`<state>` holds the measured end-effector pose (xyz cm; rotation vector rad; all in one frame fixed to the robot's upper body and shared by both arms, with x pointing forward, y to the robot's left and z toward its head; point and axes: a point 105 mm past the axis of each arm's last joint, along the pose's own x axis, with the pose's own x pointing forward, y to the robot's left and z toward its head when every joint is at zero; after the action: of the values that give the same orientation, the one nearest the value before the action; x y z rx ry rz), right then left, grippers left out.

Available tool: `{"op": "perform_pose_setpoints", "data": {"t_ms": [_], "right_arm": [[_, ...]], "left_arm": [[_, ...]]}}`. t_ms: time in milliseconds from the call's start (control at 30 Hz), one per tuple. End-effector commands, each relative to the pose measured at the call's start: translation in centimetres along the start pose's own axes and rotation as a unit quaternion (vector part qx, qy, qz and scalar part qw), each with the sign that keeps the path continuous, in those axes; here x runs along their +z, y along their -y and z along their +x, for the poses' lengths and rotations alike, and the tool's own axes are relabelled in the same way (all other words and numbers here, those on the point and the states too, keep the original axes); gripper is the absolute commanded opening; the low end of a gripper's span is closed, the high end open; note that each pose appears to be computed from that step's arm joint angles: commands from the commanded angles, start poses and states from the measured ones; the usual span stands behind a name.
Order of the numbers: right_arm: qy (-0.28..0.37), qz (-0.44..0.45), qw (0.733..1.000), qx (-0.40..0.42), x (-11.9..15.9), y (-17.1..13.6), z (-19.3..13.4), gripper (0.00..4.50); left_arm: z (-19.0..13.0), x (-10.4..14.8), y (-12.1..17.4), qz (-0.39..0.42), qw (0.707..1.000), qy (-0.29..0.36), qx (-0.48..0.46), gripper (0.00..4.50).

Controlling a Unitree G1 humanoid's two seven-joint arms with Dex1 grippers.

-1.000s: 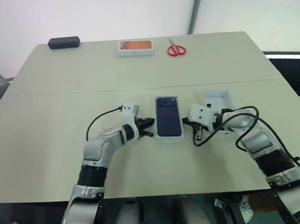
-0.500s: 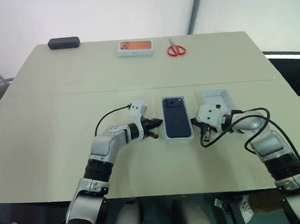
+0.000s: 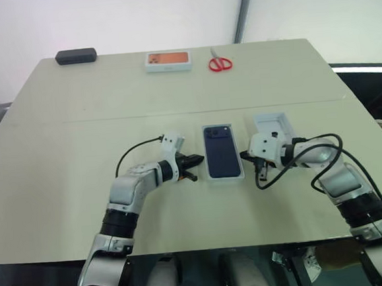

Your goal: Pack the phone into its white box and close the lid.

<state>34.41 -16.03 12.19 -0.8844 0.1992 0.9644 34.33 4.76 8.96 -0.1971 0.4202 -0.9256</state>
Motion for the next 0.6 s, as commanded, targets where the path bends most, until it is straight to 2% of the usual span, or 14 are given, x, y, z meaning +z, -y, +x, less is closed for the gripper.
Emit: {"op": "perform_pose_setpoints", "data": {"t_ms": [33, 100, 167, 200, 300, 367, 500, 533, 600], "right_arm": [[0.021, -0.025, 0.999, -0.013, 1.8, 1.1, -0.9, 0.01], [0.021, -0.023, 0.999, -0.015, 1.8, 1.2, -1.0, 0.01], [0.032, 0.033, 0.999, -0.026, 1.7, 1.7, -1.0, 0.01], [0.042, 0.073, 0.996, -0.031, 1.9, 2.1, -1.0, 0.26], [0.058, 0.121, 0.989, -0.062, 2.5, 3.4, -1.2, 1.32], [0.079, 0.153, 0.979, -0.107, 3.4, 5.2, -1.3, 2.38], [0.074, 0.147, 0.975, -0.149, 3.5, 6.5, -1.1, 4.39], [0.075, 0.147, 0.974, -0.157, 3.4, 6.7, -1.0, 4.49], [0.069, 0.153, 0.969, -0.179, 2.9, 7.0, -0.9, 4.49]], "left_arm": [[-1.1, 1.9, 0.1, 0.016, 0.999, 0.028, -0.002, 0.02], [-1.8, 2.5, -0.8, 0.028, 0.999, 0.036, 0.014, 0.02], [-2.5, 3.1, -1.2, 0.039, 0.998, 0.045, 0.015, 0.02], [-2.9, 3.4, -1.2, 0.045, 0.998, 0.048, 0.010, 0.26], [-4.0, 4.2, -0.9, 0.070, 0.996, 0.062, -0.001, 1.28], [-4.8, 4.7, -1.1, 0.108, 0.992, 0.068, 0.003, 2.27], [-5.3, 5.2, -1.4, 0.112, 0.990, 0.085, -0.003, 4.24], [-5.3, 5.6, -1.3, 0.125, 0.987, 0.096, -0.001, 4.46], [-5.3, 6.6, -1.3, 0.134, 0.984, 0.121, 0.003, 4.46]]}}
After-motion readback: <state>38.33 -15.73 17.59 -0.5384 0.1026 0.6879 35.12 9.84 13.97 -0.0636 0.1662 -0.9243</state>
